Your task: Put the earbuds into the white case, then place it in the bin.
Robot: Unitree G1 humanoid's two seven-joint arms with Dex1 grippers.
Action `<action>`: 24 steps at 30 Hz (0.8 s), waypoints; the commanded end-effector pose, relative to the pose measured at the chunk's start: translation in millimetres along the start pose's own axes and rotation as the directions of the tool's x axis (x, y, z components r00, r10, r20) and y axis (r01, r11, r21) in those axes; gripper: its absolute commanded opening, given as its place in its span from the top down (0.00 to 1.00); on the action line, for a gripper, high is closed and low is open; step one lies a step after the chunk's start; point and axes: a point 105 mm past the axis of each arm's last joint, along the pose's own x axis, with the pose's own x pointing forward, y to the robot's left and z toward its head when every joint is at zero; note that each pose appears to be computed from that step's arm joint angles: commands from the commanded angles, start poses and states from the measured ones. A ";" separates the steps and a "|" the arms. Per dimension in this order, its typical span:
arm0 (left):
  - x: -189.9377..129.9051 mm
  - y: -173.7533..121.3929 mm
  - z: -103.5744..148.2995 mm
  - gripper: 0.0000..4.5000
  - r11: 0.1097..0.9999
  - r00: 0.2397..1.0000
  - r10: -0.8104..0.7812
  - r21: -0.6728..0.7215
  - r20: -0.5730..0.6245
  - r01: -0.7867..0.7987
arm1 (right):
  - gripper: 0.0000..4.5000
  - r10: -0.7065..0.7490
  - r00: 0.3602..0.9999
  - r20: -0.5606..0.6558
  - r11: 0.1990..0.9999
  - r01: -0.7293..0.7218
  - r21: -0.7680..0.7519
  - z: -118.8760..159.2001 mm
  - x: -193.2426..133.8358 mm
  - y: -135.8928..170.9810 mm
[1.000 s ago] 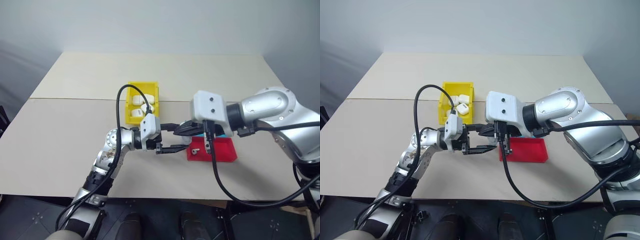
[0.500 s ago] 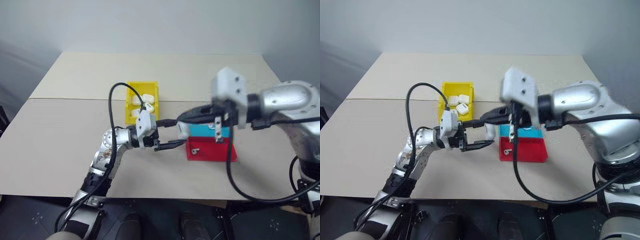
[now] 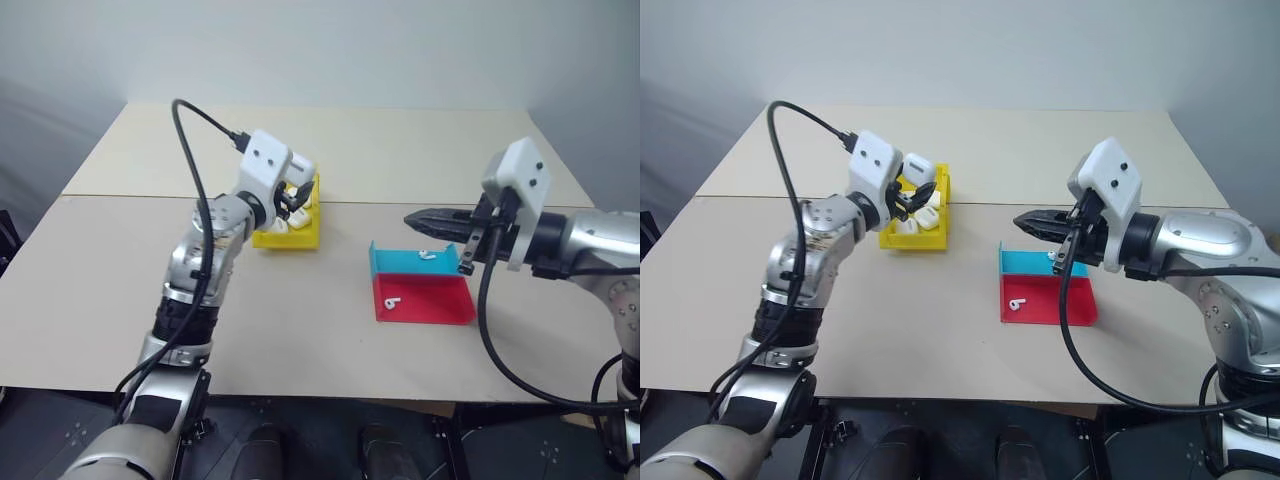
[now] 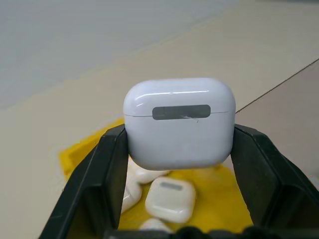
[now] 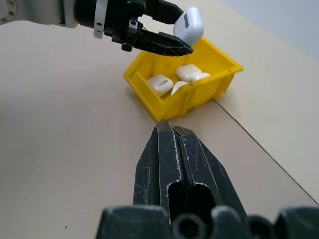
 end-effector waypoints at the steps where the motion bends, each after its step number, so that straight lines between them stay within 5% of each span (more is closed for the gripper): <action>1: 7.3 9.0 -0.6 0.38 0.994 0.994 0.110 0.025 -0.015 -0.110 | 0.99 -0.019 1.000 0.008 0.998 0.020 -0.056 5.8 0.9 -1.1; 4: 15.7 14.3 -7.8 0.38 0.990 0.989 0.133 -0.045 -0.060 -0.136 | 0.99 -0.028 1.000 -0.009 0.997 0.028 -0.066 2.6 3.6 -3.5; 9: 26.4 11.8 -6.0 0.02 0.990 0.992 0.115 -0.075 -0.052 -0.119 | 1.00 -0.031 0.999 -0.023 0.997 0.029 -0.073 0.2 4.1 -3.1; 15: 8.6 22.3 47.5 0.01 0.964 0.952 0.187 -0.233 0.242 -0.130 | 1.00 -0.038 0.999 -0.026 0.996 0.036 -0.082 -0.6 1.9 -4.9; 19: -16.1 28.9 61.7 0.01 0.922 0.924 0.124 -0.386 0.361 0.027 | 1.00 -0.038 0.999 -0.025 0.995 0.035 -0.096 1.2 0.8 -9.6; 24: -53.2 21.0 50.2 0.01 0.955 0.923 -0.031 -0.262 0.384 0.141 | 1.00 0.028 1.000 -0.008 0.993 -0.028 -0.115 -3.8 -8.7 -6.7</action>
